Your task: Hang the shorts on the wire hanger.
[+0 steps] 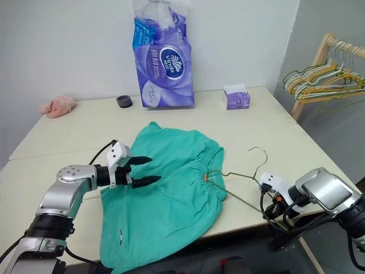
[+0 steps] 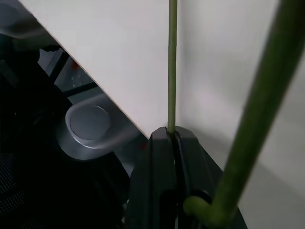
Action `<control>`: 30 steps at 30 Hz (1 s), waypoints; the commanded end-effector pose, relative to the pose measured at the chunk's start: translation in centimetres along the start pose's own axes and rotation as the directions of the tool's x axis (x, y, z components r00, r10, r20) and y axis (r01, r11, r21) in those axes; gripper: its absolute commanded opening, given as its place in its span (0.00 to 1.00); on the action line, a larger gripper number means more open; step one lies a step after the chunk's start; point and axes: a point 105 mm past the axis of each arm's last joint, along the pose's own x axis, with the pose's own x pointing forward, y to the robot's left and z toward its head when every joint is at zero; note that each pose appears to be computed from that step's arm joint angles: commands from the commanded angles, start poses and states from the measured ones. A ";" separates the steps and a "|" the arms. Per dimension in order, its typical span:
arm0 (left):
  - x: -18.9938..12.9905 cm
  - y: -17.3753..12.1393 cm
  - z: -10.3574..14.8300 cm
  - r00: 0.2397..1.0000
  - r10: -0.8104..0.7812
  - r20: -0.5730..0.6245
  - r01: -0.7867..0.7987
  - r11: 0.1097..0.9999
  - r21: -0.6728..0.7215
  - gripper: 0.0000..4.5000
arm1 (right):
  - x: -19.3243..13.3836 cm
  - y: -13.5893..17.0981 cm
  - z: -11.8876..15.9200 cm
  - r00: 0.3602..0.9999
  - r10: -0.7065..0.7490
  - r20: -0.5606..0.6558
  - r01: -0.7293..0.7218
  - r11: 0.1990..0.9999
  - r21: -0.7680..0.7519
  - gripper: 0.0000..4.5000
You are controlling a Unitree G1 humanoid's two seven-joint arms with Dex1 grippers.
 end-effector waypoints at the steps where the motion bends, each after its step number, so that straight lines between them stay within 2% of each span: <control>1: 0.4 -0.8 0.9 0.999 -0.034 0.015 0.034 0.999 0.025 1.00 | 0.3 -1.7 -2.0 0.996 -0.071 -0.062 0.074 0.996 0.039 0.00; 11: 2.0 -2.5 1.0 0.995 -0.095 0.027 0.095 0.995 0.004 1.00 | -1.6 -5.6 -4.5 0.970 -0.215 -0.112 0.222 0.974 0.050 0.00; 15: 1.9 -2.0 1.1 0.997 -0.068 0.034 0.068 0.998 -0.003 1.00 | -2.0 -4.0 -3.0 0.990 -0.131 -0.057 0.133 0.991 0.036 0.00; 18: 1.5 -0.5 1.8 0.998 0.001 0.067 0.001 1.000 -0.024 1.00 | -2.2 -1.3 -0.1 0.999 -0.002 0.042 0.000 0.999 0.055 0.00; 23: 0.5 2.6 3.5 0.980 0.144 0.134 -0.139 0.989 -0.042 1.00 | -1.6 -1.1 2.9 0.990 0.024 0.141 -0.047 0.986 0.160 0.00; 30: -0.2 3.2 3.6 0.973 0.178 0.144 -0.174 0.984 -0.041 1.00 | -0.6 -1.5 2.8 0.994 0.023 0.109 -0.053 0.959 0.277 0.00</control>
